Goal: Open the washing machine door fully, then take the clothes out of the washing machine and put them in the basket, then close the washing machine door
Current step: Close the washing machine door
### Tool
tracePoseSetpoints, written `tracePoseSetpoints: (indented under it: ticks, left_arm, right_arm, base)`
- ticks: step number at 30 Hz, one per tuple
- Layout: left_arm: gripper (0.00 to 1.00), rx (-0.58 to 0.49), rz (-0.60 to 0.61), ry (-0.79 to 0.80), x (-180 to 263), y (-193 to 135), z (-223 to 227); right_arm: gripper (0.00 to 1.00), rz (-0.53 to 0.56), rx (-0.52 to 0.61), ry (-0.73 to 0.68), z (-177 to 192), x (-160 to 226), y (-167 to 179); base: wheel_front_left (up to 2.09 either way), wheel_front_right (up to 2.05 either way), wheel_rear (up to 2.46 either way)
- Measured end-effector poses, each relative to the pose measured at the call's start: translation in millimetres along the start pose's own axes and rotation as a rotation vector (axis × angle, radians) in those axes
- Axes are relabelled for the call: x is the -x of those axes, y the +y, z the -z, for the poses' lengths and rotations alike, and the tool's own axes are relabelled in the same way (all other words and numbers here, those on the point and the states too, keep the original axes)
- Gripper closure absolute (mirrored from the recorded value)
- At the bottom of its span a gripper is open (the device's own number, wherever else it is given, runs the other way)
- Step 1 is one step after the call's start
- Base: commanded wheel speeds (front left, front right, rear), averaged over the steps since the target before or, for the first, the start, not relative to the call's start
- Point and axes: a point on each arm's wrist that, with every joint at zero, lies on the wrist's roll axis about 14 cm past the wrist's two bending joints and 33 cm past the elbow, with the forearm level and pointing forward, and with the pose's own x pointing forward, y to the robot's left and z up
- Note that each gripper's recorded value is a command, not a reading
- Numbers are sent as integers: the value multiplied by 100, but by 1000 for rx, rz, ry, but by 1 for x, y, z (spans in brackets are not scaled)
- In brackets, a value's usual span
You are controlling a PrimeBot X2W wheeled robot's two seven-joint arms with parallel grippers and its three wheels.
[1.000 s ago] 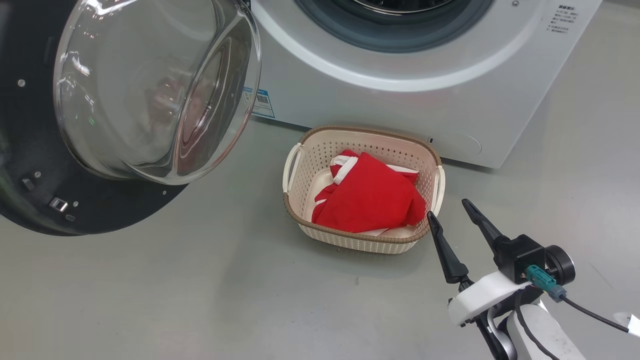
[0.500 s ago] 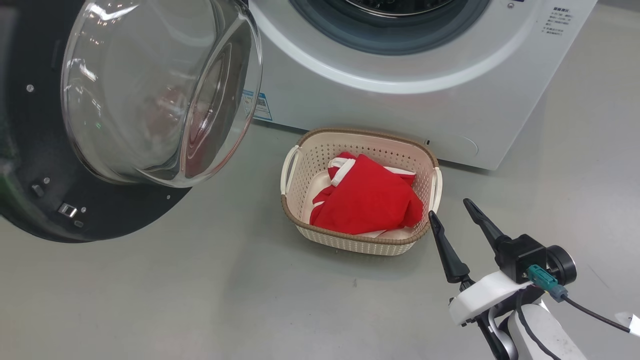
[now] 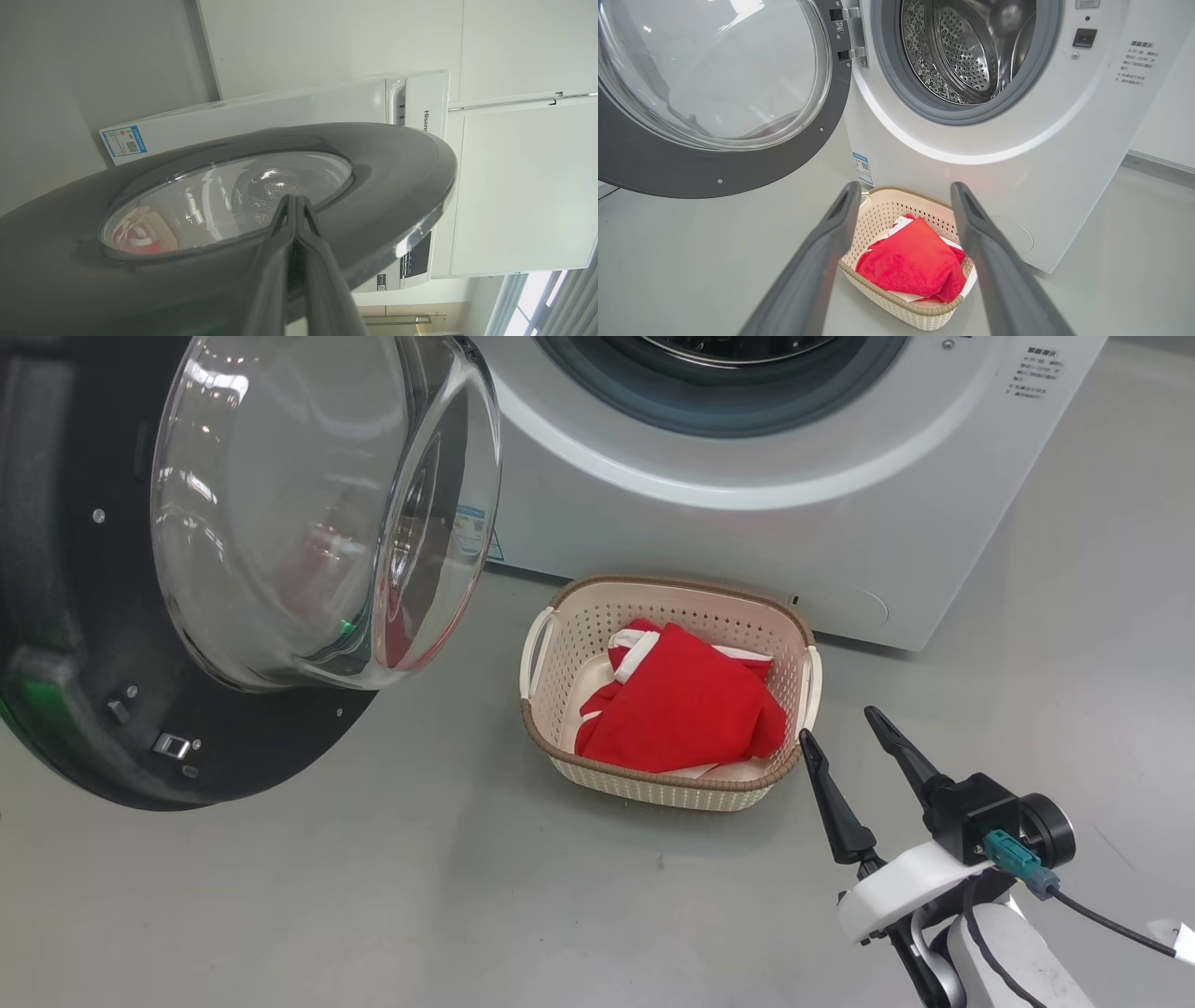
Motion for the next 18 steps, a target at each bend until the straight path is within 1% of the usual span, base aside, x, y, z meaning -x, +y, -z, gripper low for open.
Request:
tracePoseSetpoints:
  ticks: [10, 18]
  left_arm:
    - [100, 2, 34, 147, -2, 2, 31]
    - [100, 19, 64, 298, -4, 4, 71]
  right_arm:
    - [0, 27, -9, 5, 3, 3, -9]
    - [0, 54, -13, -1, 2, 6, -17]
  base:
    - [0, 0, 0]
    - [0, 0, 0]
